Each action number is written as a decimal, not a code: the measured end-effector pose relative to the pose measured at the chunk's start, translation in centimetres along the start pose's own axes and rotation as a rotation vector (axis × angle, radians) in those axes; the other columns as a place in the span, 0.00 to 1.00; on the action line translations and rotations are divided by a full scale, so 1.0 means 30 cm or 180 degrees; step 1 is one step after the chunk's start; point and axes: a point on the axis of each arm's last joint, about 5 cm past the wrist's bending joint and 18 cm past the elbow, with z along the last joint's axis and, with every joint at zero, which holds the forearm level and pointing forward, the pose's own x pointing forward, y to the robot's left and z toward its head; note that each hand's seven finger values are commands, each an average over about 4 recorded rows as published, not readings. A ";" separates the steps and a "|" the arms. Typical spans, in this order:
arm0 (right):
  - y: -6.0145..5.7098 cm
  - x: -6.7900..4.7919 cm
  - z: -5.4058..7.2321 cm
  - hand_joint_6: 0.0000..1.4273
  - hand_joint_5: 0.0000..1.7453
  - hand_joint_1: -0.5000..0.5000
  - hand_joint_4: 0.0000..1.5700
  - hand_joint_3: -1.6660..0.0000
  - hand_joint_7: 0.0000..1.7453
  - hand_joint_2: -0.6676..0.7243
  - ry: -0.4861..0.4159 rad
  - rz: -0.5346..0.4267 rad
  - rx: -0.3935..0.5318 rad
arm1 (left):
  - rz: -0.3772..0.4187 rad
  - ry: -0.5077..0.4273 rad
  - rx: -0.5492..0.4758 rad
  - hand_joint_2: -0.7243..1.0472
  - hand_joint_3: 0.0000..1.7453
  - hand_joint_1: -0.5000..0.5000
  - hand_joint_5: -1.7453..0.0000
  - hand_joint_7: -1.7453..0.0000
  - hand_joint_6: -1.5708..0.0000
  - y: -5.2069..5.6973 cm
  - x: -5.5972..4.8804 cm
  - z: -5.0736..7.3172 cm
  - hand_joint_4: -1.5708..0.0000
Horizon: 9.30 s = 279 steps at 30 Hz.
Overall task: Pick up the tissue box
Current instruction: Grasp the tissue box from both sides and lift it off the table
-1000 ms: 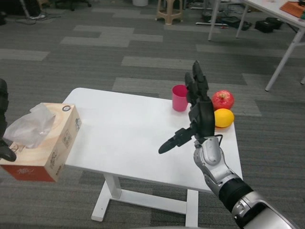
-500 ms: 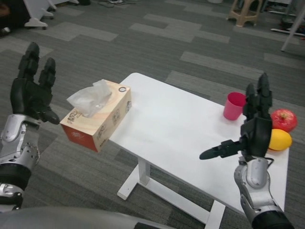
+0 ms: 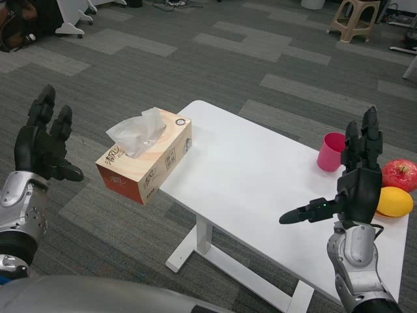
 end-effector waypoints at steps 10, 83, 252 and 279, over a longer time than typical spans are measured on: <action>-0.011 -0.001 -0.002 0.00 0.00 0.04 0.00 0.98 0.00 0.82 0.0022 0.0022 -0.0052 | -0.0129 0.0479 0.0272 0.15 0.00 1.00 1.00 1.00 1.00 0.010 -0.040 -0.054 1.00; -0.005 -0.029 -0.001 0.00 0.00 0.04 0.00 0.95 0.00 0.82 0.0064 0.0131 -0.0028 | -0.1969 0.0813 0.0789 0.15 0.00 1.00 1.00 1.00 1.00 -0.318 0.168 -0.128 1.00; 0.053 -0.092 -0.064 0.00 0.00 0.04 0.02 0.96 0.00 0.77 0.0614 0.0608 -0.0115 | -0.3402 0.1074 0.1436 0.15 0.00 1.00 1.00 1.00 1.00 -0.661 0.278 -0.122 1.00; 0.021 -0.106 -0.151 0.00 0.00 0.04 0.02 0.95 0.00 0.77 0.1243 0.0835 -0.0721 | -0.3255 0.1097 0.0922 0.15 0.00 1.00 1.00 1.00 1.00 -0.677 0.218 -0.162 1.00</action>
